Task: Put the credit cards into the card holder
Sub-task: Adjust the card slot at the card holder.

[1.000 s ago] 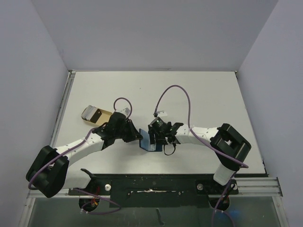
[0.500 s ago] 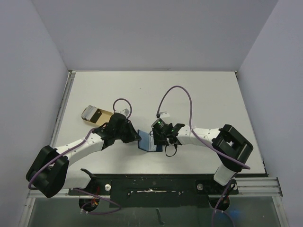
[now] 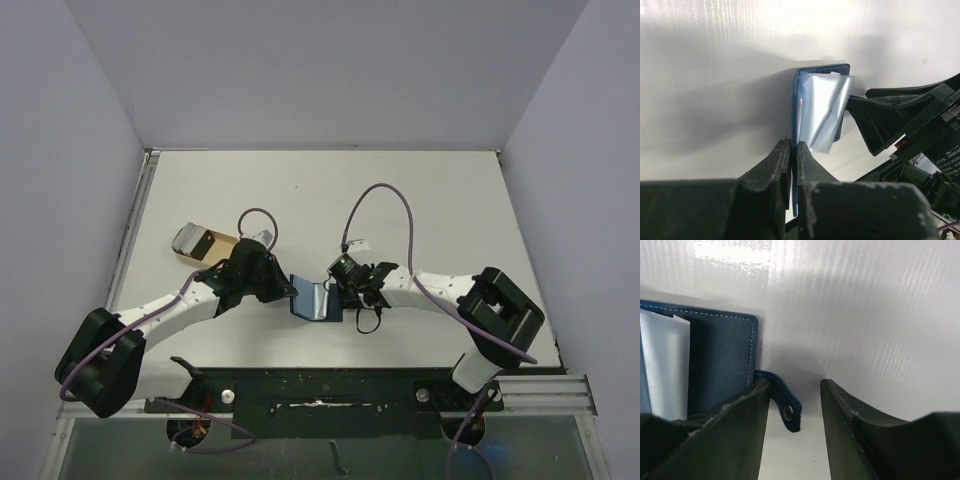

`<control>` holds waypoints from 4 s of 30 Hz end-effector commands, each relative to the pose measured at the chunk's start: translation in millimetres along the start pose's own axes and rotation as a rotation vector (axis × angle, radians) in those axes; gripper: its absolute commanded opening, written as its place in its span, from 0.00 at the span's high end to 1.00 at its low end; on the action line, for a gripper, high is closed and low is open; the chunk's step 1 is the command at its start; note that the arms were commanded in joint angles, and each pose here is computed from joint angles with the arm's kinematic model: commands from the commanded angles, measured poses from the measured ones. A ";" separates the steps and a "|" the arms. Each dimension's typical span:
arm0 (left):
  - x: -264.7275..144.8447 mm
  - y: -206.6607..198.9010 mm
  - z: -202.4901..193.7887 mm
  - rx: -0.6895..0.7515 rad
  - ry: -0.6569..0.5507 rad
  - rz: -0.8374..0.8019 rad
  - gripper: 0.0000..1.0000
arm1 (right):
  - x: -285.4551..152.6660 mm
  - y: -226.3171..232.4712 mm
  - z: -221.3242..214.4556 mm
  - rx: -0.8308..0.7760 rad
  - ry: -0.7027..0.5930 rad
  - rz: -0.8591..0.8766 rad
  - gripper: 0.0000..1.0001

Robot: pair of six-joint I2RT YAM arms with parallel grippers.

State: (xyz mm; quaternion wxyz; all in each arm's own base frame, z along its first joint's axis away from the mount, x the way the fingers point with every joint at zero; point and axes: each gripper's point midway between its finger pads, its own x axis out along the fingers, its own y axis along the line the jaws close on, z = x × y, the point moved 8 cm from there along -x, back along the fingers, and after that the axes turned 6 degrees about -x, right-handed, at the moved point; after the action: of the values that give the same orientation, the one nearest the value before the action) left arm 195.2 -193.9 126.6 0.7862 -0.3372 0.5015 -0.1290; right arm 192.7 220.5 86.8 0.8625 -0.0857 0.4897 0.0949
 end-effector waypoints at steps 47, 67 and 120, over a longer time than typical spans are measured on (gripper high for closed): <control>-4.2 -15.8 5.6 -0.013 -0.049 -0.075 1.00 | 7.9 11.8 -6.2 -0.005 0.020 0.030 0.35; -7.0 -18.0 6.1 -0.020 -0.055 -0.086 1.00 | -8.7 9.8 3.1 -0.031 -0.028 0.063 0.55; 8.8 -6.0 -3.9 -0.020 0.008 -0.120 1.00 | -18.3 30.1 28.2 -0.018 -0.116 0.186 0.42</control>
State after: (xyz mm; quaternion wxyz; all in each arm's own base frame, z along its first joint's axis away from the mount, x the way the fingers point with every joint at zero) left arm 189.3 -203.5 117.1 0.7572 -0.3871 0.4984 -0.1685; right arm 192.2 241.6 94.5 0.8658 -0.0608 0.4694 0.1623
